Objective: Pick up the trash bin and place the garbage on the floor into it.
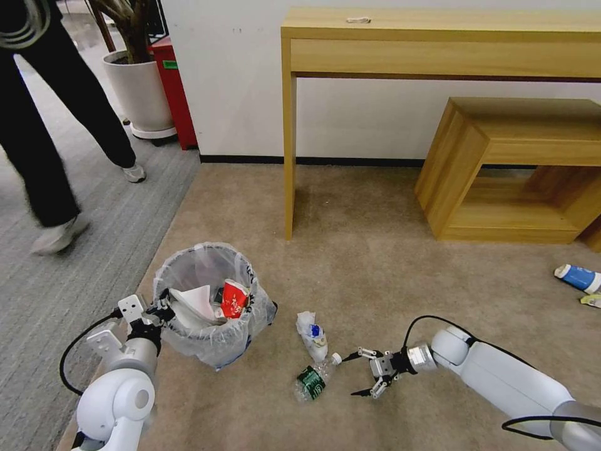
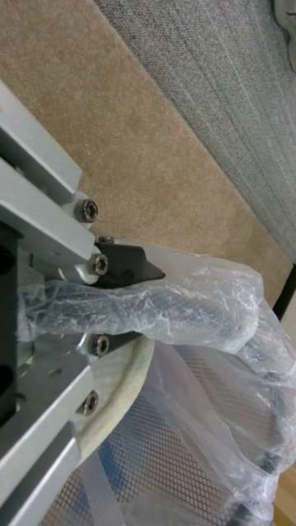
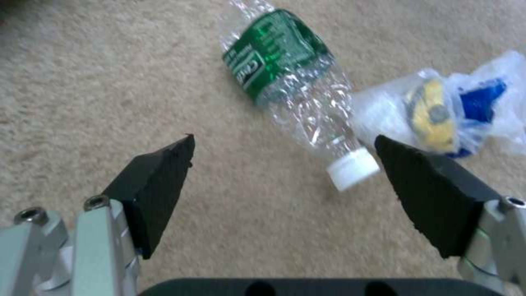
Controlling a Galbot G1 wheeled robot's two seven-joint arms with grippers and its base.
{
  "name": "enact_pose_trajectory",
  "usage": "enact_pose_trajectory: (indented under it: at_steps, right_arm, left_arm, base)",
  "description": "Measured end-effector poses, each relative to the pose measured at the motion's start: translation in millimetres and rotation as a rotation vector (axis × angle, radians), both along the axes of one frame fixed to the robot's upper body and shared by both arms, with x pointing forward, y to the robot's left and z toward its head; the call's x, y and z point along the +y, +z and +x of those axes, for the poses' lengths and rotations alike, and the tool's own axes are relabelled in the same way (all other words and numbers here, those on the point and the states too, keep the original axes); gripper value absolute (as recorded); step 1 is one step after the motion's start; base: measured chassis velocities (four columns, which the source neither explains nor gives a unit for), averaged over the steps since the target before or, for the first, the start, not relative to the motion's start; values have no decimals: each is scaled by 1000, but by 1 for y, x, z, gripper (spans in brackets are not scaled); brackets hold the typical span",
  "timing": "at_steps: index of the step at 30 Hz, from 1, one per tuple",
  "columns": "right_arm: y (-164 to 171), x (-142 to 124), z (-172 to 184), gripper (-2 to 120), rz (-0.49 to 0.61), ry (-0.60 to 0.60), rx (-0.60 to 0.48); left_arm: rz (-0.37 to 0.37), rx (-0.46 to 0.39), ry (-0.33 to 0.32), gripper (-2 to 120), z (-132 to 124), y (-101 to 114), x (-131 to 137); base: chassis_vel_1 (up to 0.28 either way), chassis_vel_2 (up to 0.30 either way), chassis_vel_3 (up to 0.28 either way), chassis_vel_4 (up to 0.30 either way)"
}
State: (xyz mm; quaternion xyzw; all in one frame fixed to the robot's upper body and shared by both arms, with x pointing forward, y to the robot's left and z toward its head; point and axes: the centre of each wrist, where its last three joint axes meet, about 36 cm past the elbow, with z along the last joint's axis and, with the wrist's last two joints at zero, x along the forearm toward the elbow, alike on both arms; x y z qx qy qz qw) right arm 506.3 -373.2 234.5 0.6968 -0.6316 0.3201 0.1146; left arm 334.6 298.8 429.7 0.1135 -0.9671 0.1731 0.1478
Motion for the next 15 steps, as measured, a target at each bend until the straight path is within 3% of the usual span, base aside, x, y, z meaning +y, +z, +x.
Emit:
enact_pose_trajectory:
  at_steps: [15]
  right_arm:
    - [-8, -5, 4, 85, -9, -30, 4]
  left_arm:
    - [2, -7, -2, 2, -3, 4, -1]
  base:
    - [0, 0, 0, 0]
